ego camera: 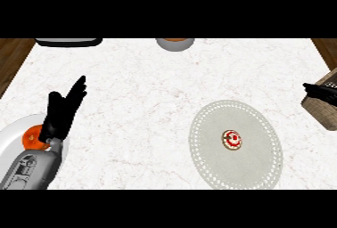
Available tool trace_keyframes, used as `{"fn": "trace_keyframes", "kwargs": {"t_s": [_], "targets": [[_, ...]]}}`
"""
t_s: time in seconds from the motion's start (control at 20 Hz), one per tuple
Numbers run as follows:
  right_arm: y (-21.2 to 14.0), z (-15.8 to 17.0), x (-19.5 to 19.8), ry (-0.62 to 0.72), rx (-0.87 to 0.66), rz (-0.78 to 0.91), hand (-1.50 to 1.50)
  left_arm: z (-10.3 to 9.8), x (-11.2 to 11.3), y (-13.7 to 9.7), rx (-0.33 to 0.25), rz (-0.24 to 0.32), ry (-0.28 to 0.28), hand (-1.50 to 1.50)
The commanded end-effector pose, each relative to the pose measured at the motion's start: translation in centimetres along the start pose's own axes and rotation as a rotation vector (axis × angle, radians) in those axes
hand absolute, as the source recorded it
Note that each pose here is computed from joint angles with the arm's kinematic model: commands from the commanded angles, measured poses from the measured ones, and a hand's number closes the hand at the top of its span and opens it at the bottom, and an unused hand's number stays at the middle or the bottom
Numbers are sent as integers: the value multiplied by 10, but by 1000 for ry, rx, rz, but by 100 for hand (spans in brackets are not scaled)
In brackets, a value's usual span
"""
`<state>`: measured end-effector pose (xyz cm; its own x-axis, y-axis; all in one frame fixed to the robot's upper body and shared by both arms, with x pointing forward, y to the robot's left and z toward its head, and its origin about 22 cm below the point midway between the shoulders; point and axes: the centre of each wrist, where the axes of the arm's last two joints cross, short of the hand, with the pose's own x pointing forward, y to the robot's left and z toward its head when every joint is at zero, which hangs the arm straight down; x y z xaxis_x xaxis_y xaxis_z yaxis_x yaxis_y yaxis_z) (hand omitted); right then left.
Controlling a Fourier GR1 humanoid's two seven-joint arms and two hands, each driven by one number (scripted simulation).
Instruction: Pick the cupcake from the placemat and place it in the basket
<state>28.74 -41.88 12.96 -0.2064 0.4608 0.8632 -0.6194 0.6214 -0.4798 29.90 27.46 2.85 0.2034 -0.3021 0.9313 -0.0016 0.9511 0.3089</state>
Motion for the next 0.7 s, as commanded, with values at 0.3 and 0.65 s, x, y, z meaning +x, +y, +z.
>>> {"fn": "trace_keyframes", "kwargs": {"t_s": [0.3, 0.65], "targets": [[34, -5, -21, 4, -93, -15, -150, 7, -3, 3, 30, -7, -11, 0], [44, -37, -30, 16, -88, -36, -150, 9, -19, 6, -8, 7, -8, 0]]}}
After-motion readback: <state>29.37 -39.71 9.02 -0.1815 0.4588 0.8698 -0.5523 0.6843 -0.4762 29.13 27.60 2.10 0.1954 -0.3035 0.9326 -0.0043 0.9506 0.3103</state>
